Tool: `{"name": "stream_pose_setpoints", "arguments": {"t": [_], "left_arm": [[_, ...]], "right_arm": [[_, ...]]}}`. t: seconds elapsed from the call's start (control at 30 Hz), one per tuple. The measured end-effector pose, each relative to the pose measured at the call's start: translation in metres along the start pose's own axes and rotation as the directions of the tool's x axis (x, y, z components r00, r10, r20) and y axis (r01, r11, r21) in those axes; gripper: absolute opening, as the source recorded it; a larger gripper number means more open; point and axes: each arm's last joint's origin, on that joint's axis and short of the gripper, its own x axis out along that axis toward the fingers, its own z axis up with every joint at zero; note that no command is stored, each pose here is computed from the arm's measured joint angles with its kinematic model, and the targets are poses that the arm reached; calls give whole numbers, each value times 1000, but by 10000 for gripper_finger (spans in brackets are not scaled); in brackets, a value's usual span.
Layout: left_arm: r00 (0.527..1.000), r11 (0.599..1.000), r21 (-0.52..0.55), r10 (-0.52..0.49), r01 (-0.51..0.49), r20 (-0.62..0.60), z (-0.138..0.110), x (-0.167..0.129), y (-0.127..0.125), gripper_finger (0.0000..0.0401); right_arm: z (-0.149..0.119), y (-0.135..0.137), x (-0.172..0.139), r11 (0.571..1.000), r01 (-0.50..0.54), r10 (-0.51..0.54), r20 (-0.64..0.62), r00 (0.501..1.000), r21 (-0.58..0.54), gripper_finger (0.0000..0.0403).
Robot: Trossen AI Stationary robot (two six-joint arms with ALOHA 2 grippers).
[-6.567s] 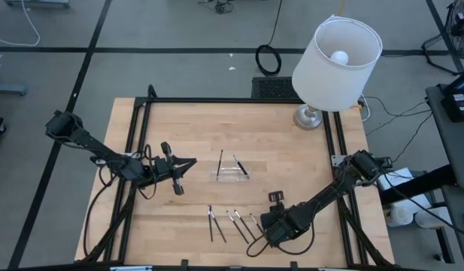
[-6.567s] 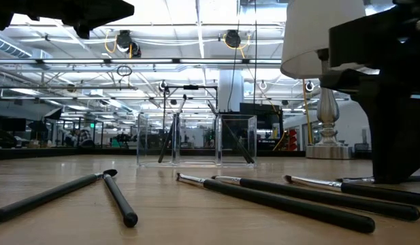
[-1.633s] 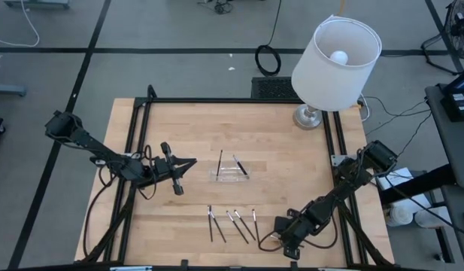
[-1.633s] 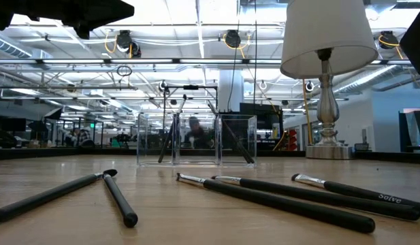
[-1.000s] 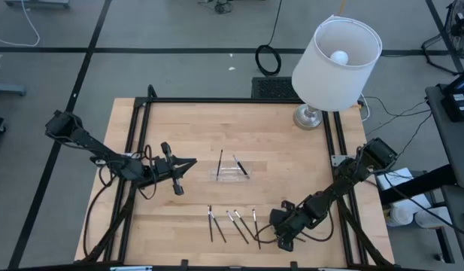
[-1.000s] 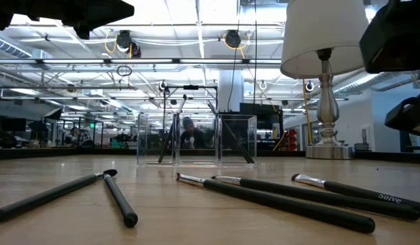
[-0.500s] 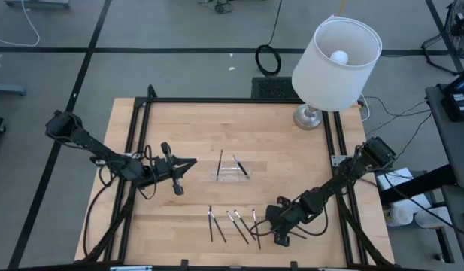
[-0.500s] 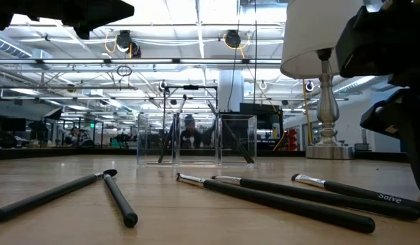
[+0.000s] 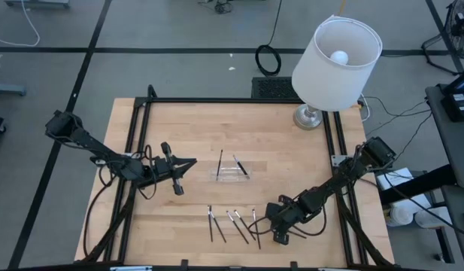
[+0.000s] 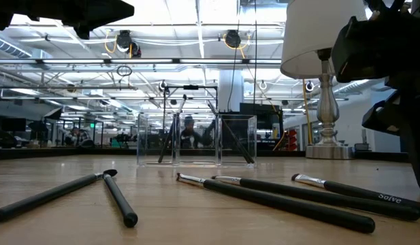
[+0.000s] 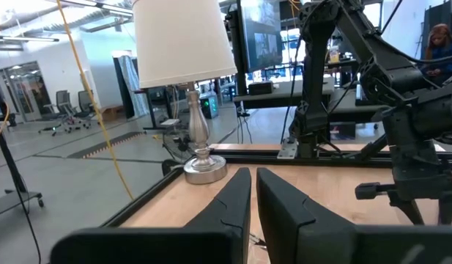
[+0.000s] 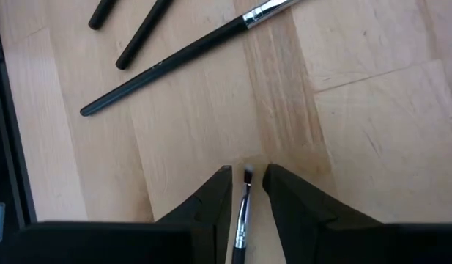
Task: Put items in baskets/containers
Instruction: Put the eyeshadow brush in the transparent organizer
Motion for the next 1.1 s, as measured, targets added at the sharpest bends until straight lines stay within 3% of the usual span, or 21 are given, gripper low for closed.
{"name": "stream_pose_setpoints", "arguments": {"t": [0.5, 1.1], "left_arm": [[1000, 1000, 1, 0, 0, 0, 0, 0, 0, 35], [1000, 1000, 1, 0, 0, 0, 0, 0, 0, 35]], "right_arm": [[-2, 2, 10, 999, 20, -20, 7, 1000, 25, 83], [-14, 9, 9, 997, 60, -62, 37, 997, 46, 40]]}}
